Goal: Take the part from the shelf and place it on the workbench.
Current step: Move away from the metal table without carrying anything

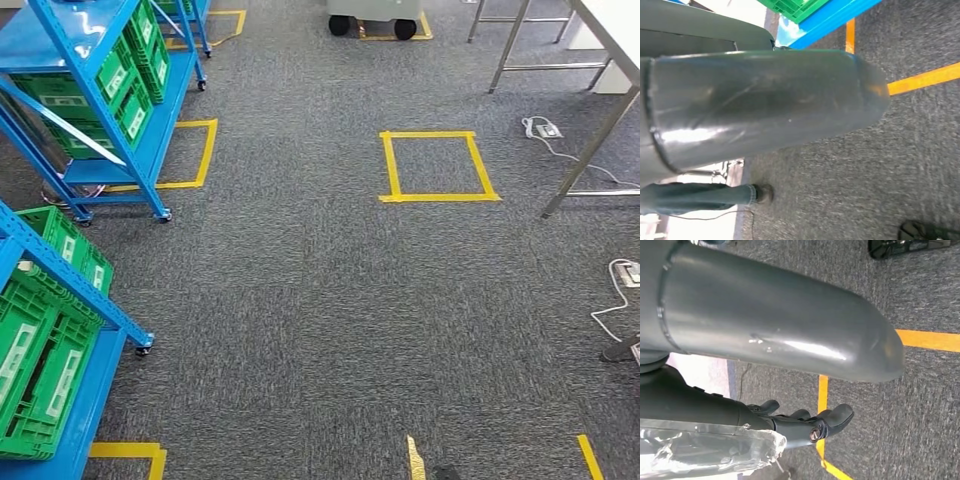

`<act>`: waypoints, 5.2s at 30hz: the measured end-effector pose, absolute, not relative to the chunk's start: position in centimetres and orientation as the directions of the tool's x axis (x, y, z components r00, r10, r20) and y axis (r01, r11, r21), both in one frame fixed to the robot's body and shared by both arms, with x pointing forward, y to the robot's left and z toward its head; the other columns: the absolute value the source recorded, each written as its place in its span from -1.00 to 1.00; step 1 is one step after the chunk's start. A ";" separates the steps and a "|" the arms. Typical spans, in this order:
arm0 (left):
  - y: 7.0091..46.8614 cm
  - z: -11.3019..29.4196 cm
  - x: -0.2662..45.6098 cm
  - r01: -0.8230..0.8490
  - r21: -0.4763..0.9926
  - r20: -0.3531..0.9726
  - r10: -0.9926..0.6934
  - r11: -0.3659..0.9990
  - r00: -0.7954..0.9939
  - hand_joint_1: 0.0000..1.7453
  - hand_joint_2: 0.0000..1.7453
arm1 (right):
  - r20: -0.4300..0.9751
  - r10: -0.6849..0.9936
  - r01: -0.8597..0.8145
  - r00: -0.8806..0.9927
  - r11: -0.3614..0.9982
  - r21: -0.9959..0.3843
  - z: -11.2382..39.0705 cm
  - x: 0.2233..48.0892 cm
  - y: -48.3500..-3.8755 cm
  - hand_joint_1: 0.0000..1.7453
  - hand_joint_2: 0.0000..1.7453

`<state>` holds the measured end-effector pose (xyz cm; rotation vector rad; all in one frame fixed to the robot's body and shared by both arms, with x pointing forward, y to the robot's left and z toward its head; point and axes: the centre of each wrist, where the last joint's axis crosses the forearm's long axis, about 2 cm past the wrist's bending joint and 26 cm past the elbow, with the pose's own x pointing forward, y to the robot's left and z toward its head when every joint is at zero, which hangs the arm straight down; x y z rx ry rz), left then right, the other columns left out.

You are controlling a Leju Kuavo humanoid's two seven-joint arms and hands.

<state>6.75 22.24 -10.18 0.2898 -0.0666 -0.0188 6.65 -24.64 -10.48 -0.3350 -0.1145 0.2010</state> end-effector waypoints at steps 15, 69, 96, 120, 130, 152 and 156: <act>22.4 -10.2 6.7 0.011 0.290 0.053 -0.028 0.957 0.998 -1.00 -1.00 | 0.046 0.256 -0.218 0.966 0.892 -0.395 -10.4 6.8 -24.6 -1.00 -1.00; 21.9 -10.2 6.7 0.030 0.261 0.049 -0.044 0.965 0.998 -1.00 -1.00 | -0.007 0.332 -0.302 0.943 0.850 -0.432 -10.5 6.1 -24.6 -1.00 -1.00; 21.9 -10.2 6.8 0.029 0.254 0.051 -0.044 0.967 0.998 -1.00 -1.00 | -0.014 0.344 -0.316 0.939 0.847 -0.427 -10.5 6.1 -24.6 -1.00 -1.00; 21.8 -10.1 6.9 0.042 0.277 0.039 -0.055 0.960 0.998 -1.00 -1.00 | -0.032 0.382 -0.359 0.923 0.831 -0.426 -10.5 6.2 -24.5 -1.00 -1.00; 21.9 -10.1 6.9 0.041 0.283 0.041 -0.055 0.958 0.998 -1.00 -1.00 | -0.036 0.384 -0.362 0.923 0.830 -0.424 -10.5 6.0 -24.5 -1.00 -1.00; 21.8 -10.1 6.7 0.009 0.300 0.042 -0.023 0.954 0.999 -1.00 1.00 | -0.010 0.352 -0.324 0.936 0.847 -0.421 -10.5 6.3 -24.4 -1.00 1.00; 22.4 -10.3 6.4 -0.008 0.292 0.036 -0.003 0.956 0.999 -1.00 -0.50 | -0.009 0.323 -0.300 0.946 0.867 -0.398 -10.5 5.9 -24.5 -1.00 -0.50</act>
